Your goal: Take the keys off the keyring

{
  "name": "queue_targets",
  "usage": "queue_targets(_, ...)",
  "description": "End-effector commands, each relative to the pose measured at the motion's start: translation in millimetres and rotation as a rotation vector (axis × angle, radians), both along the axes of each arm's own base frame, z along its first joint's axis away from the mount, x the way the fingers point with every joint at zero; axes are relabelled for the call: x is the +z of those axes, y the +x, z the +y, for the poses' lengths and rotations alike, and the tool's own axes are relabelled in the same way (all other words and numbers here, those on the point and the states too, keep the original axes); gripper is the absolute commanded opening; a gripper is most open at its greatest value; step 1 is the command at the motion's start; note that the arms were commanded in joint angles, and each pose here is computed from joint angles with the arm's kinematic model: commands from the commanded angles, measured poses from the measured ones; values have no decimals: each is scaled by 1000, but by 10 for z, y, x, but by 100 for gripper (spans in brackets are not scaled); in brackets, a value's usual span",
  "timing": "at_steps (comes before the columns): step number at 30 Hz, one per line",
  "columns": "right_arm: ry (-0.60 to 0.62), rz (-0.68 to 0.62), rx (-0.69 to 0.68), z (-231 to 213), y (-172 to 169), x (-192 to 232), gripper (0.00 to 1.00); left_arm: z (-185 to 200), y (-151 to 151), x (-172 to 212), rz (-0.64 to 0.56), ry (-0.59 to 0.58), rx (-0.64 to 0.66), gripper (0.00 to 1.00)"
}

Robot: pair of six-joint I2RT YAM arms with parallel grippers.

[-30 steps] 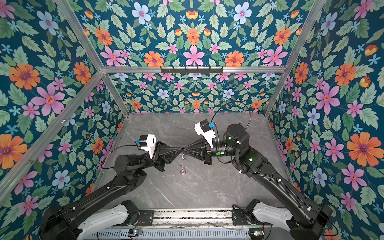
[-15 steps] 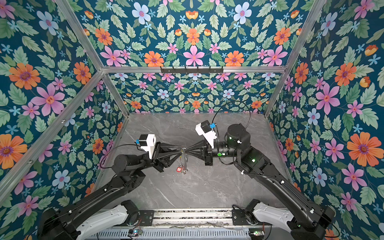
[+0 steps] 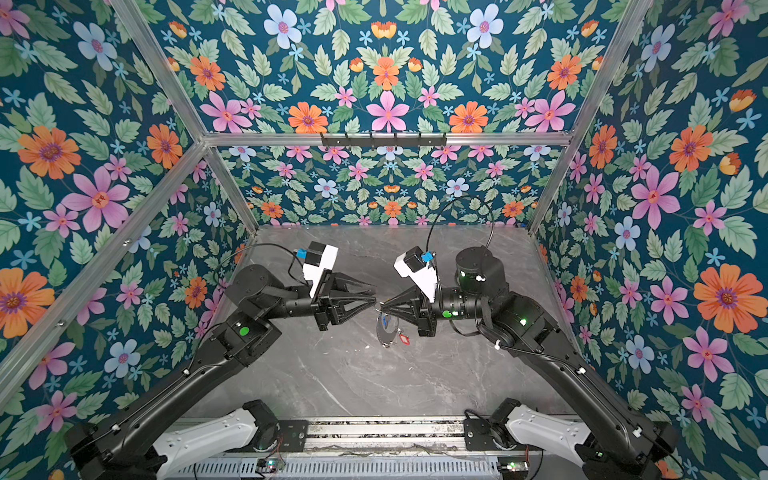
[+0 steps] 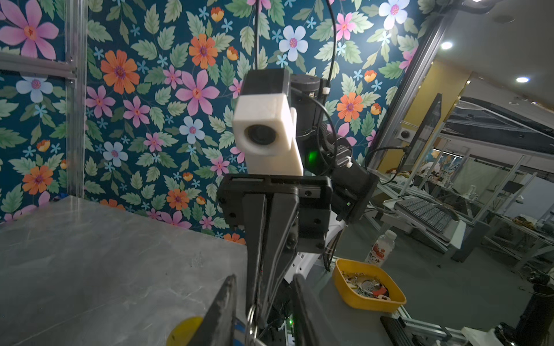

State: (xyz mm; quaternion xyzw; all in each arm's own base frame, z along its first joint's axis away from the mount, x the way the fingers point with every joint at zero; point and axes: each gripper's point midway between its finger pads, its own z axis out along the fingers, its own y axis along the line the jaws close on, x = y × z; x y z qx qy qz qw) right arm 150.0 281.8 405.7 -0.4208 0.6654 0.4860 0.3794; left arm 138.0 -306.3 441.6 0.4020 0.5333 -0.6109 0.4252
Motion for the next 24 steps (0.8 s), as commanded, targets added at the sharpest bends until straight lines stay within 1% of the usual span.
queue_targets(1, -14, -22, 3, -17, -12, 4, 0, -11, -60, -194, 28, 119, -40, 30)
queue_targets(10, -20, -39, -30, -40, 33, 43, 0, -38, -140, -223, 43, 172, -114, 27)
queue_targets(16, -32, -38, -51, -38, 81, 24, 0, -36, -169, -210, 33, 181, -134, 17)
queue_targets(24, -46, -38, -70, -38, 127, 14, 0, -51, -173, -207, 23, 190, -147, 10)
